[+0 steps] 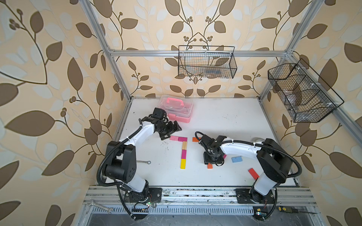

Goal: Assemble the number 7 with building blocks
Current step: Adjust the building block at the center of the board.

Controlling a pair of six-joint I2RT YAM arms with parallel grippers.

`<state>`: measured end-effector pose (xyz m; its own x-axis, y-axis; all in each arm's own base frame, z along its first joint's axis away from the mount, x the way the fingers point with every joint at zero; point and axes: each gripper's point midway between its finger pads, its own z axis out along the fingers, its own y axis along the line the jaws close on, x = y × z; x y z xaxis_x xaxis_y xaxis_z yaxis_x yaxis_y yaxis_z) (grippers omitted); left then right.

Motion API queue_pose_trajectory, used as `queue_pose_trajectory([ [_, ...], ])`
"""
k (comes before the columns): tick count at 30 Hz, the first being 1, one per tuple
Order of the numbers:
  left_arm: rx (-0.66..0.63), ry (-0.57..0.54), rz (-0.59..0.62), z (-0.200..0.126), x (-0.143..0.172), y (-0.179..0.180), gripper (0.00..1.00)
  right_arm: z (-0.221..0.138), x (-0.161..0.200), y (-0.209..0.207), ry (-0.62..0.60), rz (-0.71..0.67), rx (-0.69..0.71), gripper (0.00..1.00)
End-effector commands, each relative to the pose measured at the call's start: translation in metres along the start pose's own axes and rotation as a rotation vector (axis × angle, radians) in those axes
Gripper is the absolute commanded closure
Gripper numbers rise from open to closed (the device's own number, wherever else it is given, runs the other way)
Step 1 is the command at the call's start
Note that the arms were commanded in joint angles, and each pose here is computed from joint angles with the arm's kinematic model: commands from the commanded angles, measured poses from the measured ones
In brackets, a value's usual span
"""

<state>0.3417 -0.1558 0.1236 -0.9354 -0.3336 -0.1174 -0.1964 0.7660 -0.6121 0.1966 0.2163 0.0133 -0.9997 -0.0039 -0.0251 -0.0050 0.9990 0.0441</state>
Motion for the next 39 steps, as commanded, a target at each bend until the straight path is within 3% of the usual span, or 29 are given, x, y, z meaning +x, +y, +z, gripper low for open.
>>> queue_pose_trajectory([
  [1,0.012,-0.007,0.007,-0.008,-0.002,-0.002,0.02,0.020,0.006,-0.009,0.028,0.008,0.021,0.42],
  [16,0.013,-0.009,0.008,-0.008,-0.002,-0.002,0.02,0.022,0.006,-0.009,0.026,0.011,0.017,0.48],
  [27,0.012,-0.005,0.005,-0.008,-0.001,-0.002,0.02,0.022,0.004,-0.009,0.024,0.014,0.015,0.47],
  [30,0.014,-0.008,0.008,-0.008,-0.002,-0.002,0.02,0.018,0.001,-0.006,0.008,0.005,0.006,0.43],
  [34,0.010,-0.013,0.012,-0.010,-0.003,-0.003,0.02,-0.012,-0.016,0.001,-0.088,-0.015,-0.021,0.35],
  [39,-0.003,-0.030,0.025,-0.015,-0.005,-0.004,0.02,-0.082,-0.052,-0.016,-0.261,0.048,-0.088,0.25],
])
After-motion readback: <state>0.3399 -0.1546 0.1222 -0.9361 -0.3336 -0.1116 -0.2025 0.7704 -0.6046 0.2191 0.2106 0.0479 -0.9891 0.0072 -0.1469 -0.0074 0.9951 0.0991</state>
